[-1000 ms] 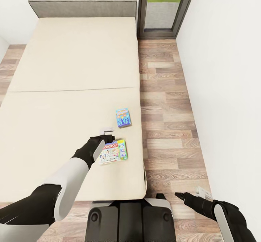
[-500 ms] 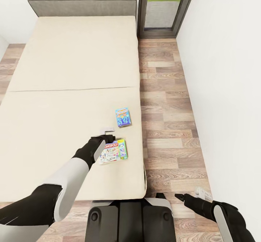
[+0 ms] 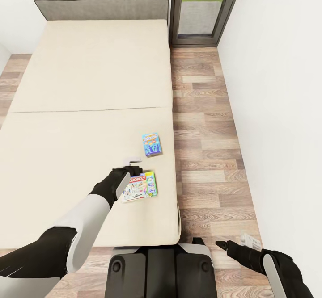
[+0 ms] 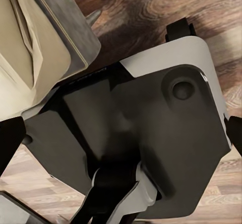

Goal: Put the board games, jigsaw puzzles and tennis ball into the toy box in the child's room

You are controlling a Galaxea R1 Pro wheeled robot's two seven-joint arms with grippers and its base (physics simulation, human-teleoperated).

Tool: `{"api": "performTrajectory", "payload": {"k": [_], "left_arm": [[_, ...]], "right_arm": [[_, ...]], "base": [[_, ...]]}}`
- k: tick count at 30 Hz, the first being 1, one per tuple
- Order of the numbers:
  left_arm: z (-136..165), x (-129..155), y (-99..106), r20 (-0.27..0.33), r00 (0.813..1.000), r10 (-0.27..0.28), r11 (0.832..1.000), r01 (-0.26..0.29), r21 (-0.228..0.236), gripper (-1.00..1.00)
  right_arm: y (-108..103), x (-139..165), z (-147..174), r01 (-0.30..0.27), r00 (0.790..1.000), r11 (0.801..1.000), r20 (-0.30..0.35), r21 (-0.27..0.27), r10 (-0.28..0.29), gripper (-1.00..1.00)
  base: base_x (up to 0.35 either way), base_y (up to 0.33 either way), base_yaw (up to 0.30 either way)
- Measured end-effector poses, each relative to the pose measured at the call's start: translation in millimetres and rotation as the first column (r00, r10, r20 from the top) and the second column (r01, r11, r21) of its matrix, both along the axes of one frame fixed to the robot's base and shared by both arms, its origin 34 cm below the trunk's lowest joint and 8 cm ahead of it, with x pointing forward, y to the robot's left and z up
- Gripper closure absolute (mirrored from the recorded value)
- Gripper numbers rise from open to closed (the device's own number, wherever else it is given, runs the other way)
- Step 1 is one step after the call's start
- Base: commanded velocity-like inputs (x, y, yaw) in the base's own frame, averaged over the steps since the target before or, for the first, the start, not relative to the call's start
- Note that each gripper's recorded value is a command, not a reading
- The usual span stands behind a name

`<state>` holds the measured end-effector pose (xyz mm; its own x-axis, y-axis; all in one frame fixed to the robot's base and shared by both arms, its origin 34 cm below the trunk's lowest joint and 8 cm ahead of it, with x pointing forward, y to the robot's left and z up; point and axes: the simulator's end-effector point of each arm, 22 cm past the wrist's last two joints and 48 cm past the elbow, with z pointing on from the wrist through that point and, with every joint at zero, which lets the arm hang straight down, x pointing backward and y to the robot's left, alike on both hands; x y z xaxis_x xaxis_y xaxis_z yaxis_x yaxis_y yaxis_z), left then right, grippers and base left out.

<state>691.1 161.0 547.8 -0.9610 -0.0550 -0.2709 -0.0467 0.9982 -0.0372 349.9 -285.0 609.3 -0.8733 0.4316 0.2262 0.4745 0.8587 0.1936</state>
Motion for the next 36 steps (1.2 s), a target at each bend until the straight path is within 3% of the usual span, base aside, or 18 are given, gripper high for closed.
{"api": "performTrajectory", "payload": {"k": [36], "left_arm": [[-16,-12,0,-0.027,1.0,0.0,1.0,0.0,0.001,-1.0]], "right_arm": [[0,-10,-6,0.003,1.0,1.0,-0.027,0.002,-0.003,-1.0]], "base": [[0.0,0.0,0.0]]}}
